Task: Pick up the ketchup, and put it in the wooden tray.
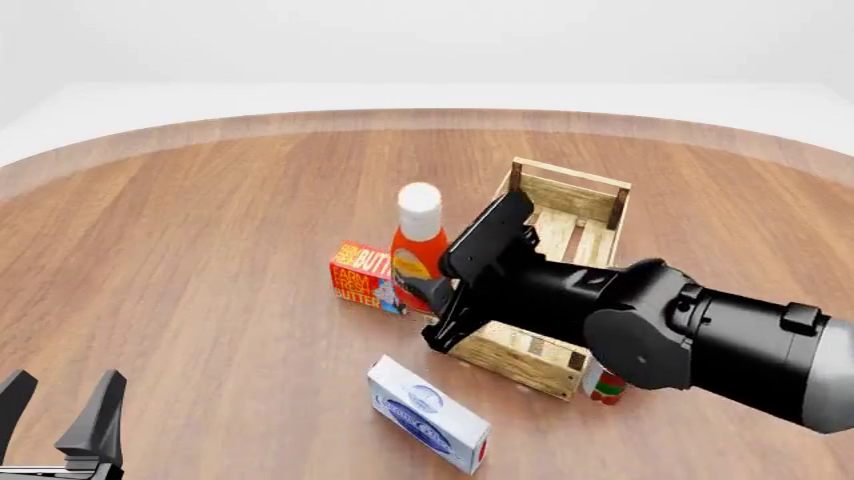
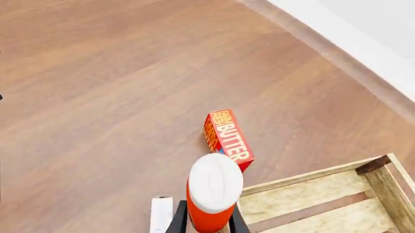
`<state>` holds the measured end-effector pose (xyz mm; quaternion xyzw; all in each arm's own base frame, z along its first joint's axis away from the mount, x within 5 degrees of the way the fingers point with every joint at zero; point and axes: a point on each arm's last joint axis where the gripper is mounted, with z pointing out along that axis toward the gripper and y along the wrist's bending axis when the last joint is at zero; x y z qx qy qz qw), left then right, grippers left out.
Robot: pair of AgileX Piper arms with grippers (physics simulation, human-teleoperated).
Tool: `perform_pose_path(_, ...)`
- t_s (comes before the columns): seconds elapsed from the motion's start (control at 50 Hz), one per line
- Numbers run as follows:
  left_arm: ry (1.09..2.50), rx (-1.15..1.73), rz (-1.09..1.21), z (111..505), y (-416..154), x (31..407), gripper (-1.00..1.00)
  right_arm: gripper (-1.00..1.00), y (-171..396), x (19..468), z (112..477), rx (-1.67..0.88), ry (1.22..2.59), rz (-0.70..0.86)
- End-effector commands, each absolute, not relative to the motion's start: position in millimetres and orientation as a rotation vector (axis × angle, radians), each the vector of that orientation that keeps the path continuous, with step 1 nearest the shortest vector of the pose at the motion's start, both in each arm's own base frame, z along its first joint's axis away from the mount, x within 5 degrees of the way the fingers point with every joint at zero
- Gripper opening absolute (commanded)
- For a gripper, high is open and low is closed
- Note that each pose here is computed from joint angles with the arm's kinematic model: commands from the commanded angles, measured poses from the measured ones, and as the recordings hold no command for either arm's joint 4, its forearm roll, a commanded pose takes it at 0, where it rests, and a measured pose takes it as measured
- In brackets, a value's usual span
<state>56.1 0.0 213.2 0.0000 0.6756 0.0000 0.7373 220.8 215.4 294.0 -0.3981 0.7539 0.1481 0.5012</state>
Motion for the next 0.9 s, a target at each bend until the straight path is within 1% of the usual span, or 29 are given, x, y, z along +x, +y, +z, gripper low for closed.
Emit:
perform_pose_path(0.02,1.484,0.0,0.0,213.2,0.0,56.1,1.0,-1.0,178.4,242.4,301.8,-0.818,1.865,0.279)
perform_pose_path(0.14,1.484,0.0,0.0,213.2,0.0,56.1,1.0,-1.0,152.5,259.6,297.9,-0.76,1.903,0.189)
perform_pose_path(0.18,1.484,0.0,0.0,213.2,0.0,56.1,1.0,-1.0,150.8,261.6,299.9,-0.723,1.916,0.203)
perform_pose_path(0.2,1.484,0.0,0.0,213.2,0.0,56.1,1.0,-1.0,144.4,266.7,297.7,-0.72,1.924,0.172)
perform_pose_path(0.28,1.484,0.0,0.0,213.2,0.0,56.1,1.0,-1.0,135.0,273.4,297.6,-0.68,1.94,0.151)
perform_pose_path(0.36,1.484,0.0,0.0,213.2,0.0,56.1,1.0,-1.0,115.0,286.4,291.1,-0.619,1.978,0.097)
perform_pose_path(0.62,1.484,0.0,0.0,213.2,0.0,56.1,1.0,-1.0,96.0,315.1,265.7,-0.517,2.053,0.059)
perform_pose_path(0.9,1.484,0.0,0.0,213.2,0.0,56.1,1.0,-1.0,90.8,346.0,246.8,-0.484,2.084,0.033)
